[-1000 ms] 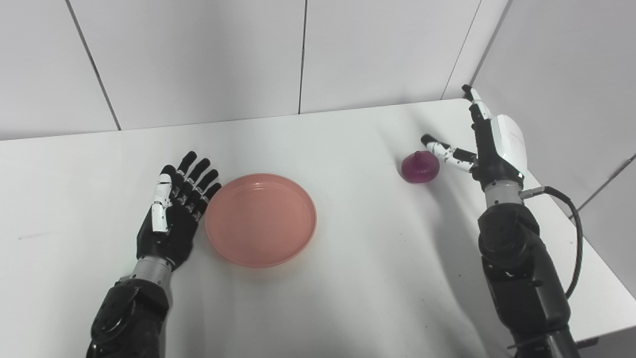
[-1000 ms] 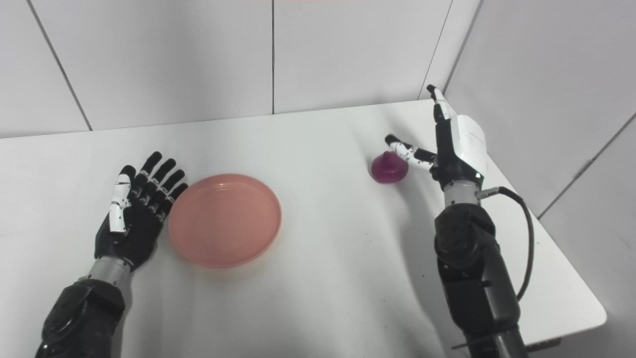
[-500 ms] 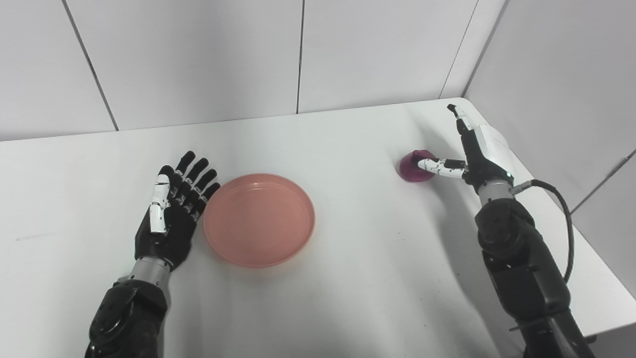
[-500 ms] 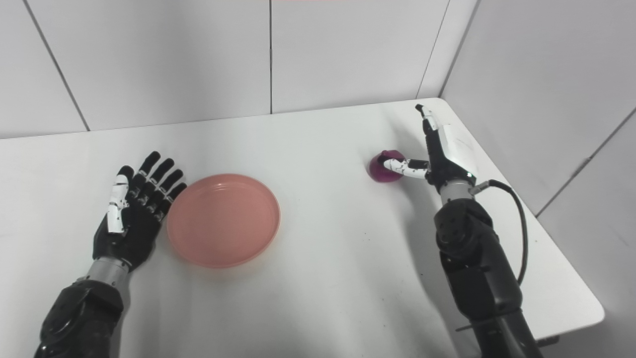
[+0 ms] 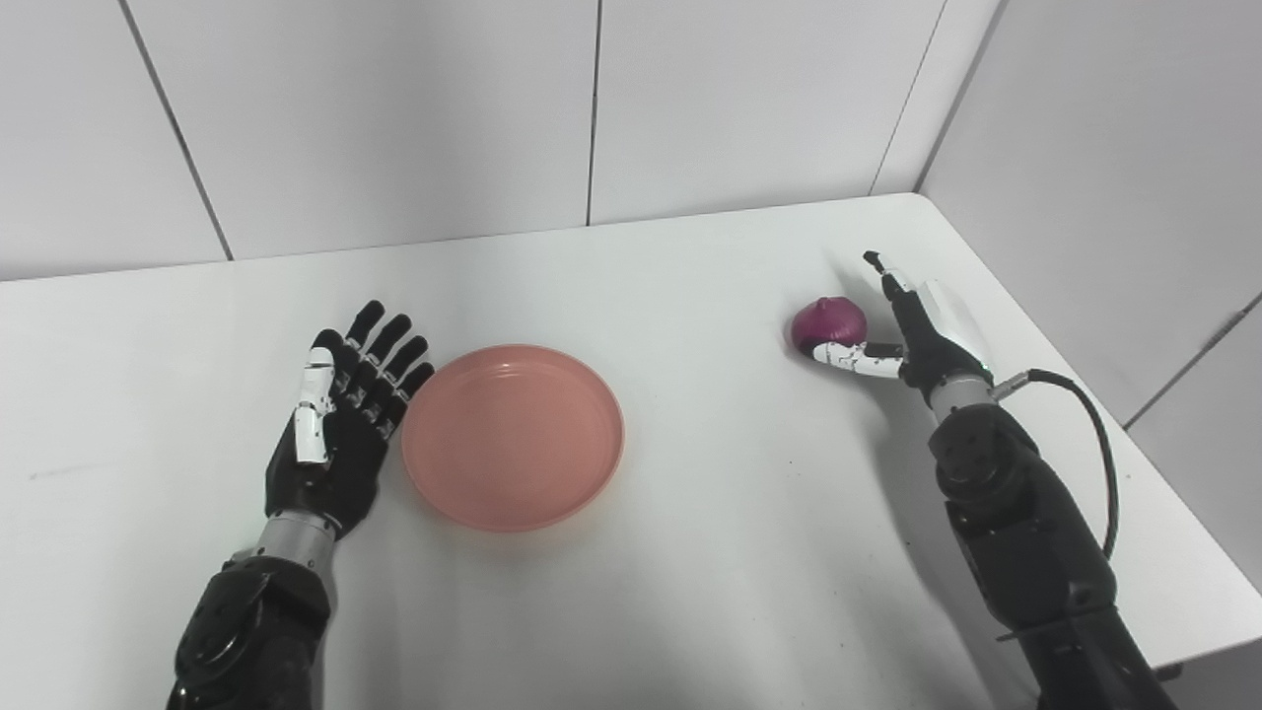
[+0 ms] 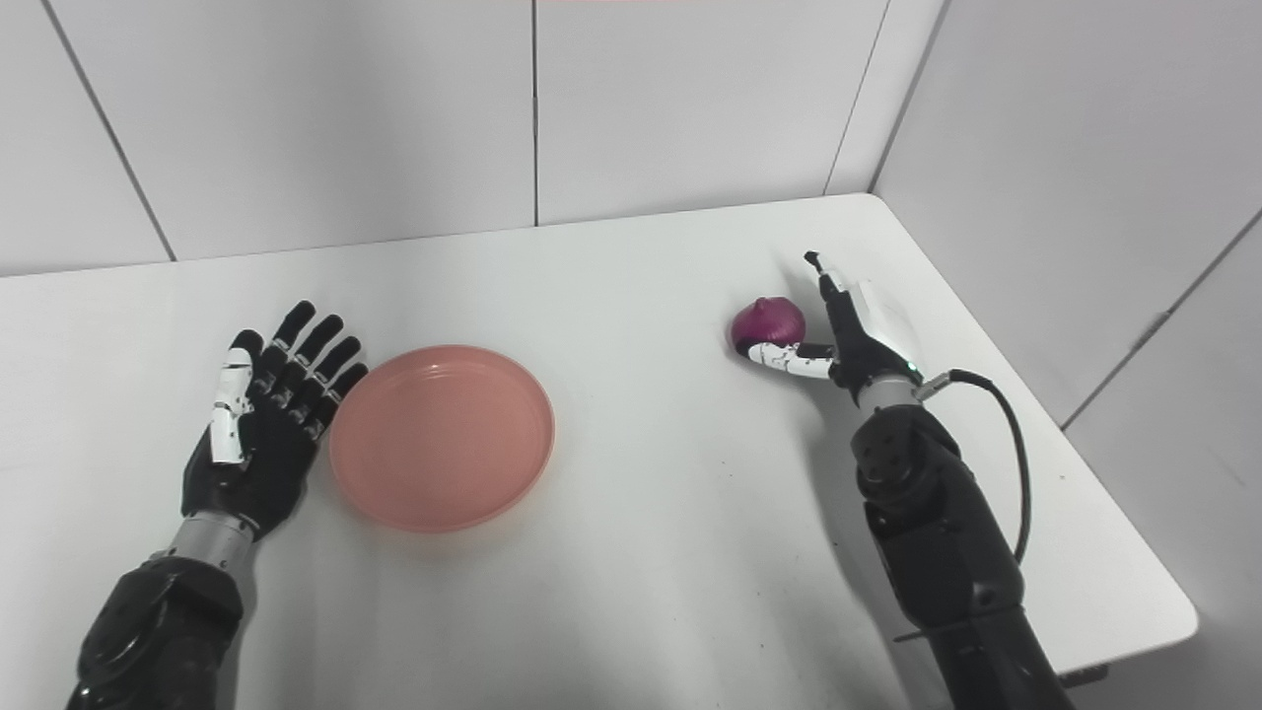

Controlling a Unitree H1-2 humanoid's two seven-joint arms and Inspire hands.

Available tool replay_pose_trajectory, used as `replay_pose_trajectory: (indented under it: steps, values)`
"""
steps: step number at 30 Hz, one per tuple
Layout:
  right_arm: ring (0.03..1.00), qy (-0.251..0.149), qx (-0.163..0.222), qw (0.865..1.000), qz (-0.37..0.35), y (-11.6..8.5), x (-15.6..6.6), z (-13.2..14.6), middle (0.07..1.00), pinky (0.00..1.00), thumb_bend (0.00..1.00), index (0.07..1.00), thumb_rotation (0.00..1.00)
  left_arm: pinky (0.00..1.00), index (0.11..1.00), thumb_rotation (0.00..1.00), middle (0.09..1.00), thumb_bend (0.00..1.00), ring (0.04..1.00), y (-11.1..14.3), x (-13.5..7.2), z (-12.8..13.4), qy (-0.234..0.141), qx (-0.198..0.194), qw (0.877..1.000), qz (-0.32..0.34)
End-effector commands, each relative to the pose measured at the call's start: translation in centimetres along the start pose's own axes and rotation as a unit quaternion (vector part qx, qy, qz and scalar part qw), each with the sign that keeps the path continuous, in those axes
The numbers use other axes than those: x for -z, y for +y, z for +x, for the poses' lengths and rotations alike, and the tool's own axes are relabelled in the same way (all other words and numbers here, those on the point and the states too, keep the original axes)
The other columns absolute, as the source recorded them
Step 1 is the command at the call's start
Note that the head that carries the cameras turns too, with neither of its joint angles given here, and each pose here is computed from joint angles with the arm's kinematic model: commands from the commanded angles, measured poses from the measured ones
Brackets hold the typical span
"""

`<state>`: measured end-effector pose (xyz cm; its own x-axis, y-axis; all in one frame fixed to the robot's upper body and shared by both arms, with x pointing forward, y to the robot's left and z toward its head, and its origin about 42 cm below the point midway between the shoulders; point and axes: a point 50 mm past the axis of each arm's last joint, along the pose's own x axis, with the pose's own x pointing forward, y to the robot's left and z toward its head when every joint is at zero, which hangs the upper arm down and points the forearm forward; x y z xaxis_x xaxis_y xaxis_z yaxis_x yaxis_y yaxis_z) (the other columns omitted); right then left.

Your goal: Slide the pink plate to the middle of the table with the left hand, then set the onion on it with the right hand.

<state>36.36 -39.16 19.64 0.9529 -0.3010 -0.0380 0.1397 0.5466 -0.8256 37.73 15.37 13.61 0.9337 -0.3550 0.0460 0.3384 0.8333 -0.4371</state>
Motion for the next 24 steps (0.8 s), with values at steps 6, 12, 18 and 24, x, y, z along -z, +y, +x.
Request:
replay_pose_trajectory:
  steps: [6, 12, 18, 24]
  values:
    - [0.938, -0.033, 0.018, 0.999, -0.009, -2.03, -1.85, 1.16, 0.97, 0.85, 1.0, 0.975, 0.46, 0.9, 0.935, 1.0, 0.938, 0.46, 0.919, 0.5, 0.82, -0.6, 0.019, -0.014, 1.0, -0.002]
    - [0.918, -0.037, 0.013, 0.999, -0.013, -1.85, -2.17, 1.36, 0.95, 0.82, 1.0, 0.957, 0.43, 0.91, 0.935, 1.0, 0.938, 0.46, 0.919, 0.42, 0.8, -0.61, 0.019, -0.014, 1.0, -0.001]
    - [0.874, -0.047, 0.017, 0.999, -0.005, -1.75, -2.36, 1.37, 0.906, 0.79, 1.0, 0.921, 0.39, 0.9, 0.928, 1.0, 0.934, 0.46, 0.917, 0.28, 0.78, -0.57, 0.021, -0.017, 1.0, -0.005]
    - [0.851, -0.049, 0.019, 0.999, -0.005, -1.77, -2.46, 1.59, 0.885, 0.76, 1.0, 0.895, 0.33, 0.9, 0.925, 1.0, 0.934, 0.46, 0.916, 0.21, 0.72, -0.52, 0.022, -0.02, 1.0, -0.003]
